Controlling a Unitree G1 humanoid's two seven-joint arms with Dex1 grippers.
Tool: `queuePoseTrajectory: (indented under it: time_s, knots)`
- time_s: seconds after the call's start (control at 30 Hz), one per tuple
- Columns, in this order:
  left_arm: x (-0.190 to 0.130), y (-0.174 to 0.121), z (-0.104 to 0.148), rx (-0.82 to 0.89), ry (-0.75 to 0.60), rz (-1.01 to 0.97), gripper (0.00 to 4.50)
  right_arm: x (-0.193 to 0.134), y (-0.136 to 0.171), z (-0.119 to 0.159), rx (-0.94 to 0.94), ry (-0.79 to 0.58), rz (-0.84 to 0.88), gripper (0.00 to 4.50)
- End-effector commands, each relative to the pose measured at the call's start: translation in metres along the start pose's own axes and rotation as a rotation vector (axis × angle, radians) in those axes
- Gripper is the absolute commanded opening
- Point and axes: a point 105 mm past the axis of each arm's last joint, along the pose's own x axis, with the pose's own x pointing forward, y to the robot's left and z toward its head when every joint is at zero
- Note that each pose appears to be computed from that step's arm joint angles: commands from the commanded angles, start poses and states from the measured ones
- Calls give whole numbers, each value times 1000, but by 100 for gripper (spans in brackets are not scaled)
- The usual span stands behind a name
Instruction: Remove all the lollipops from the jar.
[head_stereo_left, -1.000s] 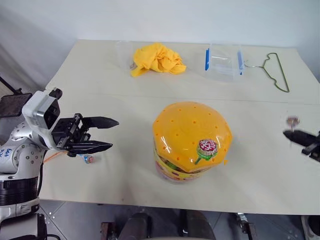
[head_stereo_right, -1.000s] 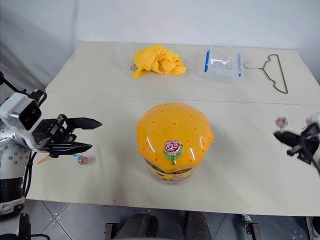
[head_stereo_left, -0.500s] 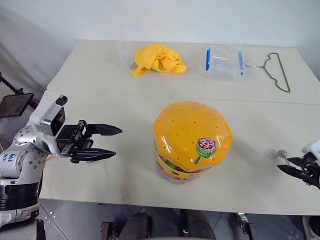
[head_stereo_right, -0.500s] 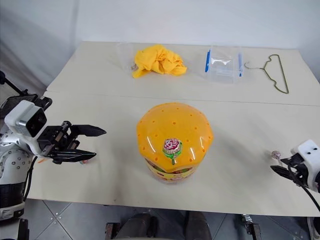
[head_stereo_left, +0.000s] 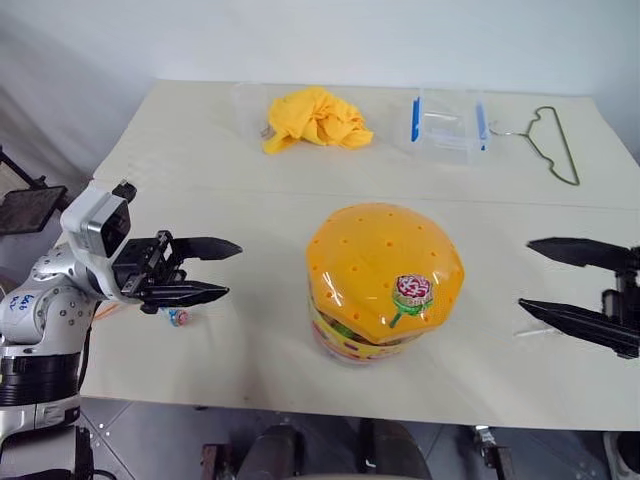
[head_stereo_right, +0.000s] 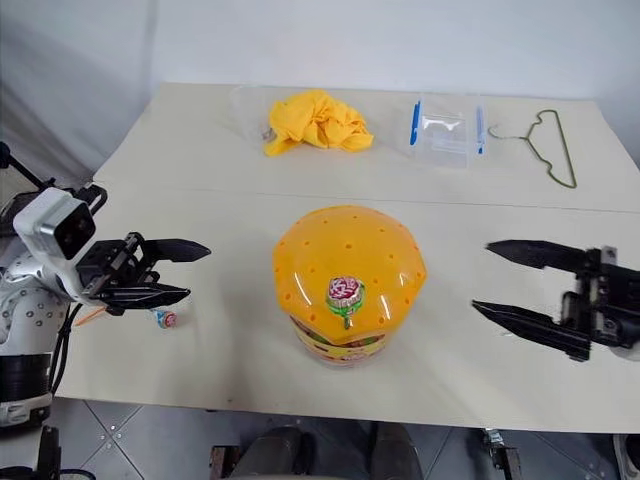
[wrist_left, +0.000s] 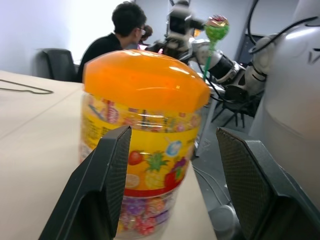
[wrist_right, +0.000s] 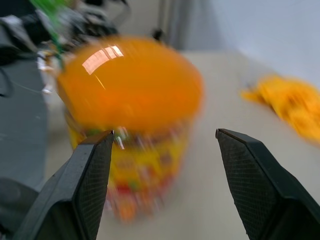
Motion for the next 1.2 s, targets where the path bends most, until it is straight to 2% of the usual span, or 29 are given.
queuePoseTrajectory:
  time_s: [0.03, 0.33, 0.5, 0.6, 0.73, 0.97, 1.13, 1.2]
  knots:
    - [0, -10, 8, 51, 16, -117, 290, 18, 13, 10, -43, -28, 101, 339]
    - [-4, -10, 1, 47, 26, -117, 290, 61, 33, 7, -100, -78, 331, 339]
    - [6, -16, 1, 52, 74, -167, 290, 83, 29, 4, -78, -88, 342, 339]
    - [12, -17, 5, 54, 69, -174, 290, 86, 34, 3, -69, -81, 392, 339]
    - [17, -19, 8, 60, 61, -171, 290, 88, 36, 5, -80, -97, 432, 246]
    - [22, -18, 14, 71, 49, -166, 290, 82, 32, 6, -77, -118, 445, 4]
    - [23, -18, 15, 71, 43, -163, 290, 77, 25, 23, -1, -242, 410, 4]
    - [22, -18, 16, 71, 28, -156, 290, 72, 28, 27, 42, -251, 419, 4]
